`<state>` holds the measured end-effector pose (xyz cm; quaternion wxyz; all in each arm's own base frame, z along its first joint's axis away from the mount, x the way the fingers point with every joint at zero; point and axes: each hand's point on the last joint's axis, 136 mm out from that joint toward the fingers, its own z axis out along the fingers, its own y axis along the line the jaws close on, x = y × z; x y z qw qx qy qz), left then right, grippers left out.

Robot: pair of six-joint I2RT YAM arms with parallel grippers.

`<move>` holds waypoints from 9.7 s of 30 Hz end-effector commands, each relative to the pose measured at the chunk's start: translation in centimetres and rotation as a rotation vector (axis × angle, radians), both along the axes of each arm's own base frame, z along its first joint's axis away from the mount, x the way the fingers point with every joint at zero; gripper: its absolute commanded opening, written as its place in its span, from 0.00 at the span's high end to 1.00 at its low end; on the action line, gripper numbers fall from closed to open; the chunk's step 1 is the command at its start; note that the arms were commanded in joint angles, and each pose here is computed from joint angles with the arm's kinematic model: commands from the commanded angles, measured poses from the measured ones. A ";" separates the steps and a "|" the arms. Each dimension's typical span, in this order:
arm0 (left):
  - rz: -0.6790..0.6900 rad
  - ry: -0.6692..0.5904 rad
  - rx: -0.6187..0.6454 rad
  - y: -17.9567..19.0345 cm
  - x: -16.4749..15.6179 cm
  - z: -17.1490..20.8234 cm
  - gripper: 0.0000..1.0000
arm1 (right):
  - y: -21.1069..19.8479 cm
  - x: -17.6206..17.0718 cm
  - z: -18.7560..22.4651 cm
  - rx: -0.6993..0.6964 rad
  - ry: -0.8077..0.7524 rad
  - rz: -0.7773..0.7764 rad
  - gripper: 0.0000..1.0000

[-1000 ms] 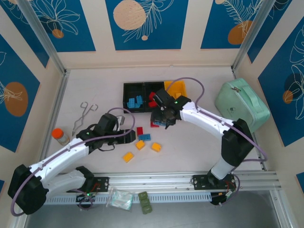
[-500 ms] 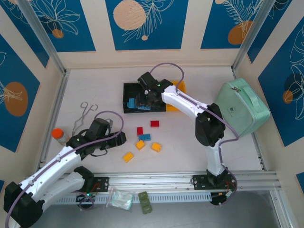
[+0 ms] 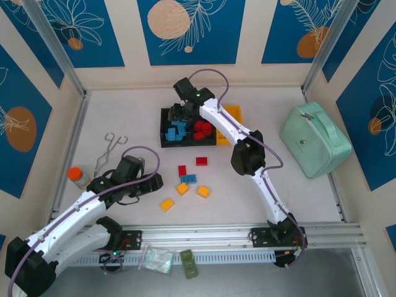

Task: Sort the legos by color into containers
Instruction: Place the lego in the container, then pick up the lego from the middle-left of the table, then place the lego in the container, then pick up the lego from the bottom-center of the table, then place the lego in the container.

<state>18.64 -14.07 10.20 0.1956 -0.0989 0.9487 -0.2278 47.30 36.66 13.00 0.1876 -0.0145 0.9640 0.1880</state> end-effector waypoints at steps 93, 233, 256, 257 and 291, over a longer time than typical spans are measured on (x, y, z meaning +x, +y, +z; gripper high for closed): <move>-0.537 0.036 0.300 -11.0 0.6 0.2 0.73 | -19.1 -30.6 -1.8 0.222 0.146 -0.071 0.32; -0.212 0.029 -0.110 -6.3 0.9 -0.9 0.33 | -12.7 -25.3 -4.2 -0.169 0.254 -0.083 0.67; -0.303 0.000 -0.183 -12.3 3.9 1.4 0.34 | -20.5 -6.9 1.2 -0.037 0.061 -0.294 0.66; -0.303 0.000 -0.183 -12.3 3.9 1.4 0.34 | -20.6 -6.1 0.9 -0.038 0.065 -0.299 0.67; -0.275 0.040 -0.139 -10.9 2.8 -0.1 0.34 | -21.0 2.4 -2.8 -0.121 0.086 -0.381 0.45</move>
